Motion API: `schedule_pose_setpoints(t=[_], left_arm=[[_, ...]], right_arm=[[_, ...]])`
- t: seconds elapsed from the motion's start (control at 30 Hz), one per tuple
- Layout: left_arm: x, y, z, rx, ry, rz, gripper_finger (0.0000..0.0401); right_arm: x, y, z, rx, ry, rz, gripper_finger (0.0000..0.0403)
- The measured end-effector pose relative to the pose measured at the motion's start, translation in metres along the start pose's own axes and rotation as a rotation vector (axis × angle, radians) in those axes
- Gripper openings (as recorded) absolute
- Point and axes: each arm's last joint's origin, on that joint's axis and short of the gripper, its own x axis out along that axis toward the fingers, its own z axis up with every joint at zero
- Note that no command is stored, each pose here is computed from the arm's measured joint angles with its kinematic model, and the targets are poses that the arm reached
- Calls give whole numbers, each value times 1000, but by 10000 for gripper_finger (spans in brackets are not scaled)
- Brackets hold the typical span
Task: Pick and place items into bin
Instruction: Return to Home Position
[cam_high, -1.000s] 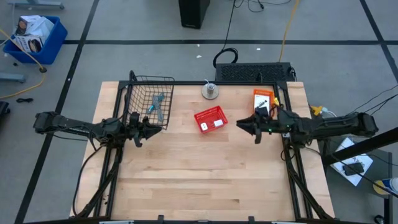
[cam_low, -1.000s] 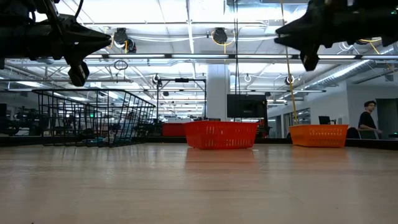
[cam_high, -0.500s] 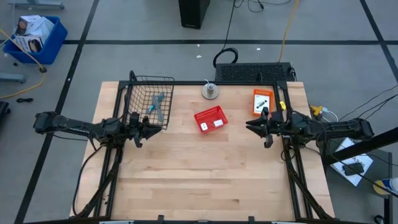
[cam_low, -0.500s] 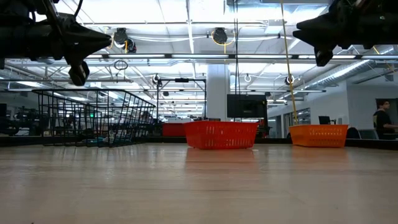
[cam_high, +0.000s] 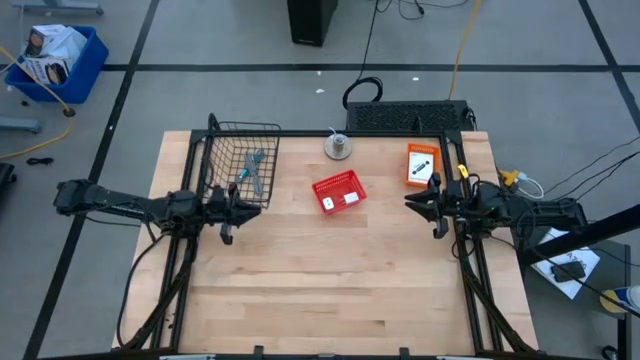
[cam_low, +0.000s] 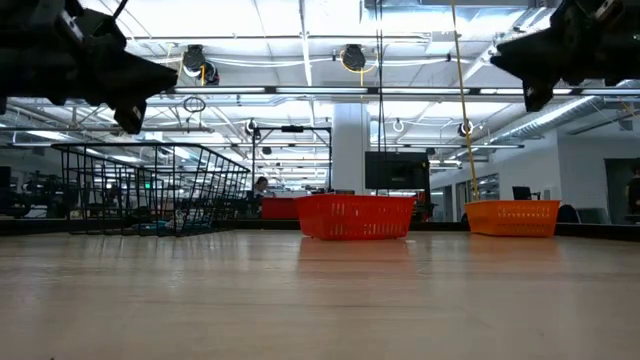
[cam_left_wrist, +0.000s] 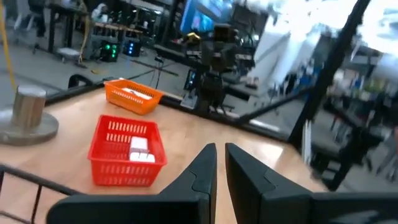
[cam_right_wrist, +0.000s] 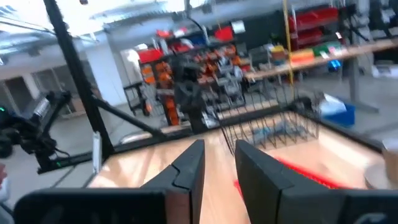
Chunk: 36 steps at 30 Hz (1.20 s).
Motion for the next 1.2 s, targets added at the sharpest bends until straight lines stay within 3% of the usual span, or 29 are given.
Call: schedule_pose_setpoints(t=[0.23, 0.33, 0.53, 0.77, 1.07, 1.2], left_arm=[[-2, -5, 9, 226, -88, -80, 37], [-4, -5, 10, 220, -88, -79, 37], [-12, -9, 19, 231, -173, -154, 37], [-22, -8, 22, 224, -196, -163, 37], [-24, -6, 17, 220, -140, -136, 37], [-24, -6, 17, 219, -140, -134, 37]], right_arm=[[-7, -2, -1, 18, -5, -40, 84], [-11, -3, 3, 8, -62, -93, 84], [-11, -2, 0, -12, -23, -38, 84], [-11, -2, 2, -13, -40, -29, 84], [-11, -3, -5, 179, 33, -47, 84], [-11, -3, -5, 188, 32, -48, 84]])
